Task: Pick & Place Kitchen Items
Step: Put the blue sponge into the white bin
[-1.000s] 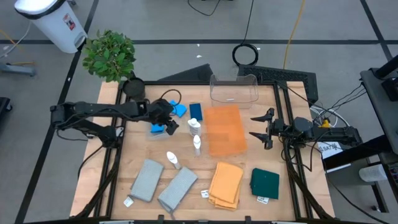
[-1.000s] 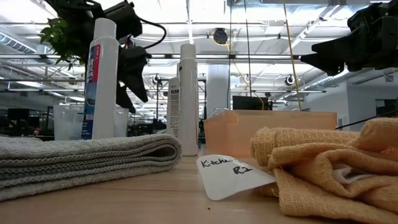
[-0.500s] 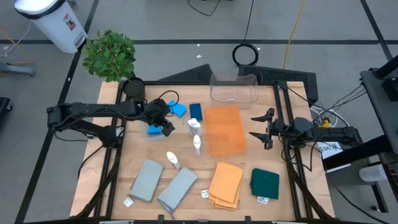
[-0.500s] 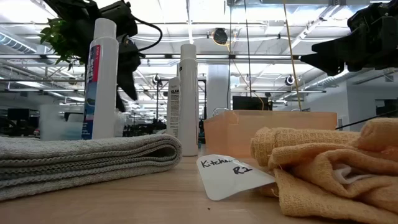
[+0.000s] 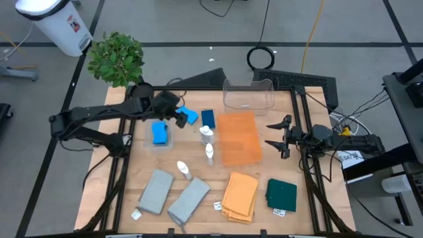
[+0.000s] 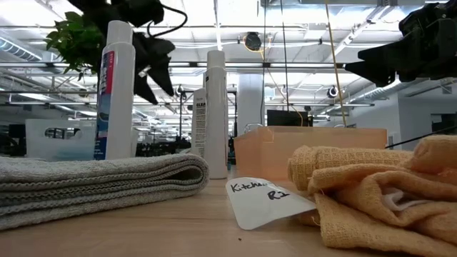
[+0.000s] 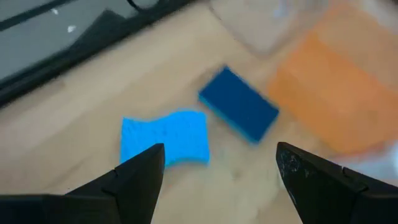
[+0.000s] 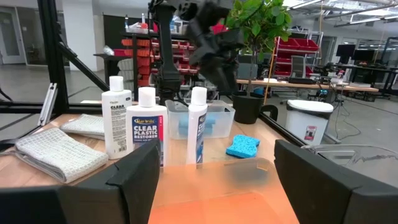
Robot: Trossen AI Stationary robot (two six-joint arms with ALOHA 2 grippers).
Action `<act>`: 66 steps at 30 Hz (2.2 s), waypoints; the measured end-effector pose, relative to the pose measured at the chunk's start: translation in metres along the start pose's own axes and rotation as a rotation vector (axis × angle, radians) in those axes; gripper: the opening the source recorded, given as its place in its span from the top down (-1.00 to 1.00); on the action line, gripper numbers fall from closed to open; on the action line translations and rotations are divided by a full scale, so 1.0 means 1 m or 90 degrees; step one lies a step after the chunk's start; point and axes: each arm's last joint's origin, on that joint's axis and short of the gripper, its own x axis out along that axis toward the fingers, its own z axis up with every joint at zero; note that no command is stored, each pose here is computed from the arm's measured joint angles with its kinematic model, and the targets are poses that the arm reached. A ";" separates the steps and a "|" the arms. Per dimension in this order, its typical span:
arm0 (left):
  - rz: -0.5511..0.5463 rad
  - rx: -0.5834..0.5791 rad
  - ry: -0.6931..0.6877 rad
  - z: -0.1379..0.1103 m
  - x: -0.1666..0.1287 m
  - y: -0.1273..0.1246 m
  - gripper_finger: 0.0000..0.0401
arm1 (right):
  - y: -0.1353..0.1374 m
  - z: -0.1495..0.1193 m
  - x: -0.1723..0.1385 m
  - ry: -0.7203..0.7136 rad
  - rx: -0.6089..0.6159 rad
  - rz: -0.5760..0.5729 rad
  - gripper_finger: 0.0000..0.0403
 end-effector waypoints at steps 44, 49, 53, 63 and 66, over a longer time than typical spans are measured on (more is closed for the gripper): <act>0.098 0.039 0.181 -0.031 0.140 0.035 -0.26 | 0.000 0.000 0.000 0.000 0.000 0.000 -0.39; 0.098 0.026 0.183 -0.032 0.140 0.035 0.21 | 0.000 0.000 0.000 0.000 0.000 0.000 -0.39; 0.099 0.026 0.184 -0.032 0.140 0.035 0.54 | 0.000 0.000 0.000 0.000 0.000 0.000 -0.39; 0.098 0.031 0.186 -0.032 0.140 0.036 0.98 | 0.000 0.000 0.000 0.000 0.000 0.000 -0.39; 0.095 0.030 0.183 -0.031 0.138 0.035 0.99 | 0.000 0.000 0.000 0.000 0.000 0.000 -0.39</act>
